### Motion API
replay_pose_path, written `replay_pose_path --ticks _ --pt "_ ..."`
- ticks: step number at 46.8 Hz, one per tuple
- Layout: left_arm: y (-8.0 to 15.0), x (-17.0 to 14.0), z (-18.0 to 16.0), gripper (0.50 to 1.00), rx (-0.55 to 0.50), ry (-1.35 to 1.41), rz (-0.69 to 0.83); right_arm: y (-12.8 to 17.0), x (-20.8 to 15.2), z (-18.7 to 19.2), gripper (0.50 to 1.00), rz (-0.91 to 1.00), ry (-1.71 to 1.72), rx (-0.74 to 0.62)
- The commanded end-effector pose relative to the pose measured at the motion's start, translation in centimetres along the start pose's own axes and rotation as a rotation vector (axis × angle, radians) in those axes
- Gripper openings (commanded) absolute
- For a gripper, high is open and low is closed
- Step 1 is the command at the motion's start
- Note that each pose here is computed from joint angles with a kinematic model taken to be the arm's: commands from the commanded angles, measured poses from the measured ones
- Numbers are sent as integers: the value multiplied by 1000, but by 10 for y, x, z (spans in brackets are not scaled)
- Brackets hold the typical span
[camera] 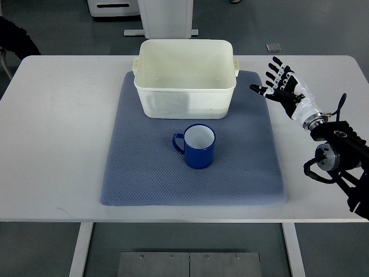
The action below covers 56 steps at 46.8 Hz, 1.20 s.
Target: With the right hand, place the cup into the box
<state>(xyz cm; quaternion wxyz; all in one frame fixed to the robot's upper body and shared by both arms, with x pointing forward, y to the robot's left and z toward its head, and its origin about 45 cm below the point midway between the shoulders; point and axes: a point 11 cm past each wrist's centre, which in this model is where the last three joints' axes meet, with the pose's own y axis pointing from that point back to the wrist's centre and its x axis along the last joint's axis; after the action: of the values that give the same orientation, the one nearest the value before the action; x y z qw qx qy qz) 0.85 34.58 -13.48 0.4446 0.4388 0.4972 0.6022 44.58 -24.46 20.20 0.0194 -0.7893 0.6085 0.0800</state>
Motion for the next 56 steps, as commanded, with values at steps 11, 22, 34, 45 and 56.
replay_pose_path --ticks 11,22,34,45,56 --pt "0 0 -2 1000 3 3 -4 0 1 -1 1000 1 2 1" --pt "0 0 -1 1000 1 1 0 0 2 -1 1000 3 3 1" --pt "0 0 -1 1000 1 1 0 0 2 0 1000 4 0 1" --pt "0 0 -1 1000 1 1 0 0 1 -1 1000 2 2 2" --pt "0 0 -1 1000 1 1 0 2 11 -6 1000 16 21 7"
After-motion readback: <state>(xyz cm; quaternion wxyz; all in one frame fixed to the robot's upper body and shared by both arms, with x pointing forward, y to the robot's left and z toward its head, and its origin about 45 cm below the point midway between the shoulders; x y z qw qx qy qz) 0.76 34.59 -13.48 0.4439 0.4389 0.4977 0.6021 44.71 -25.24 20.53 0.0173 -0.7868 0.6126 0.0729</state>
